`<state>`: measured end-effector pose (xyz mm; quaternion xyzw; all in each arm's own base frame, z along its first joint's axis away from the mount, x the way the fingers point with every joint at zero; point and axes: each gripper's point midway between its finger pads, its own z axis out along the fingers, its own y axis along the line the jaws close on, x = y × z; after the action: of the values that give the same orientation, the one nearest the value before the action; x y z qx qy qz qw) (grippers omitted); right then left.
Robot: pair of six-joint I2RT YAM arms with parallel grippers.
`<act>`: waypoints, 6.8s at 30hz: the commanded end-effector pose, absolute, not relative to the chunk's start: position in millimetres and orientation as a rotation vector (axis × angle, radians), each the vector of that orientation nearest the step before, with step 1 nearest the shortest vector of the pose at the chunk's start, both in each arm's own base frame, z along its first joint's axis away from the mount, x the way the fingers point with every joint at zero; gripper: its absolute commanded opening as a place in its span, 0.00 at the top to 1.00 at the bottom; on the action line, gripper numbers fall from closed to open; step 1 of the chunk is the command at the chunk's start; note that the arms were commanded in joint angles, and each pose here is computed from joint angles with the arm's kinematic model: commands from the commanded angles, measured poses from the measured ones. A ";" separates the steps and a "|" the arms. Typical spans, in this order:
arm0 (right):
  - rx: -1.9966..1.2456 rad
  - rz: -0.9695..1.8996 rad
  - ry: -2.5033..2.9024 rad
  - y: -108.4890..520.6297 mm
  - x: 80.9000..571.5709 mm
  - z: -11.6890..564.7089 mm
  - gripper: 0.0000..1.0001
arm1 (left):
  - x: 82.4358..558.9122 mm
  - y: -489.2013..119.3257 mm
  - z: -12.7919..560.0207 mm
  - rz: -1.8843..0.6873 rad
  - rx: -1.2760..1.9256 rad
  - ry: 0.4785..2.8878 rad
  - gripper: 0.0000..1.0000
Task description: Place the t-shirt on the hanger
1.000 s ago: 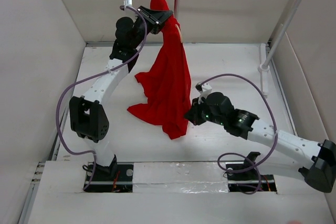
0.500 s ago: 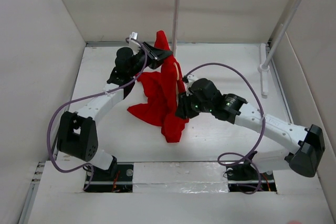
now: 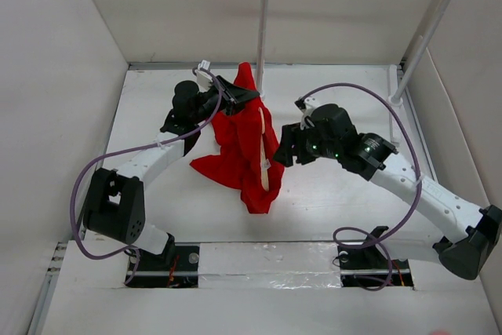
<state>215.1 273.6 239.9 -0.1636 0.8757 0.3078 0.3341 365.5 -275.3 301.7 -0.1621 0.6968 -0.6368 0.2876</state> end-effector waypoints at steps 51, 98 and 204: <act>-0.141 1.131 2.050 289.5 367.0 325.7 1.00 | 329.8 -296.6 309.5 -1.842 -0.265 1.934 1.00; -0.467 1.020 2.237 271.7 212.8 272.5 0.91 | 369.7 -288.3 317.2 -1.944 -0.528 1.797 1.00; -0.420 0.786 2.235 291.9 174.6 231.5 0.33 | 350.8 -292.2 299.3 -2.074 -0.616 1.851 1.00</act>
<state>176.6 283.2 222.6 -0.1634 0.8739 0.3016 0.3445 356.0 -296.2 248.2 -0.2595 0.6712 -0.6852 0.1123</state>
